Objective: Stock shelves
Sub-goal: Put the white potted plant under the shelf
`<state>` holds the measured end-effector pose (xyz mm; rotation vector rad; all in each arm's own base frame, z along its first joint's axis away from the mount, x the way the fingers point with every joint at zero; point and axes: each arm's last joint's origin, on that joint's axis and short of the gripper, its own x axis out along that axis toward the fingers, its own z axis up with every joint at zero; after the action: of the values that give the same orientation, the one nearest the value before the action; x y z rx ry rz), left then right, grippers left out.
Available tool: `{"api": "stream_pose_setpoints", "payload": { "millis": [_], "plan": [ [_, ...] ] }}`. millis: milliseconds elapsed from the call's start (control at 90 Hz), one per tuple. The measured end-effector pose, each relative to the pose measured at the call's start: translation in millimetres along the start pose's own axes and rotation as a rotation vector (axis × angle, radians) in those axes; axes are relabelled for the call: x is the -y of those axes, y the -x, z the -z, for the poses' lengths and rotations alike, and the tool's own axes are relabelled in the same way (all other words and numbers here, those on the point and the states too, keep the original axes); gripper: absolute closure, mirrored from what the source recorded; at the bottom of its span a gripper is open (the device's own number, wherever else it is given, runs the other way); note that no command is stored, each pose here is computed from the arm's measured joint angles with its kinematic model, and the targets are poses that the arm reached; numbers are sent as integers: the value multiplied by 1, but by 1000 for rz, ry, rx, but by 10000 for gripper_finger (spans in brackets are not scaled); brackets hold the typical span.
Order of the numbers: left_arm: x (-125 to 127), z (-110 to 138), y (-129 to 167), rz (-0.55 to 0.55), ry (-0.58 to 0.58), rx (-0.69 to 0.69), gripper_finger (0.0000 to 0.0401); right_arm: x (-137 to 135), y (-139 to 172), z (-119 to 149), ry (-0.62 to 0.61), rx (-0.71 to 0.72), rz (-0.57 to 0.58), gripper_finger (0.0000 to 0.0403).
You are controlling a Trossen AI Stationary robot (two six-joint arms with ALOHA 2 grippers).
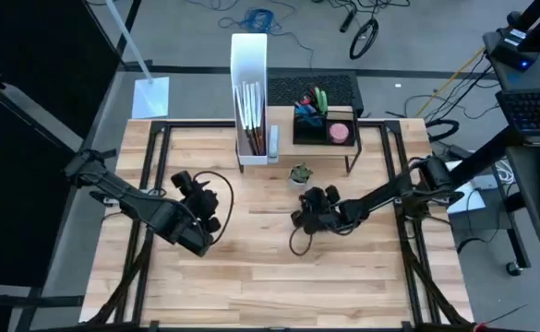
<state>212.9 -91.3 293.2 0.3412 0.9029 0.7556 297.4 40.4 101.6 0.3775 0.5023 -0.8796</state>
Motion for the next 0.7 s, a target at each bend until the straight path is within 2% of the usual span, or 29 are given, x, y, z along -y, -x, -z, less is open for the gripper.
{"api": "stream_pose_setpoints", "payload": {
  "millis": [167,700],
  "plan": [
    [0,0,0,-10,1,9,225,5,-16,0,38,4,33,402],
    [-1,-1,0,-12,2,12,225,31,-56,-38,137,43,90,403]
  ]
}}
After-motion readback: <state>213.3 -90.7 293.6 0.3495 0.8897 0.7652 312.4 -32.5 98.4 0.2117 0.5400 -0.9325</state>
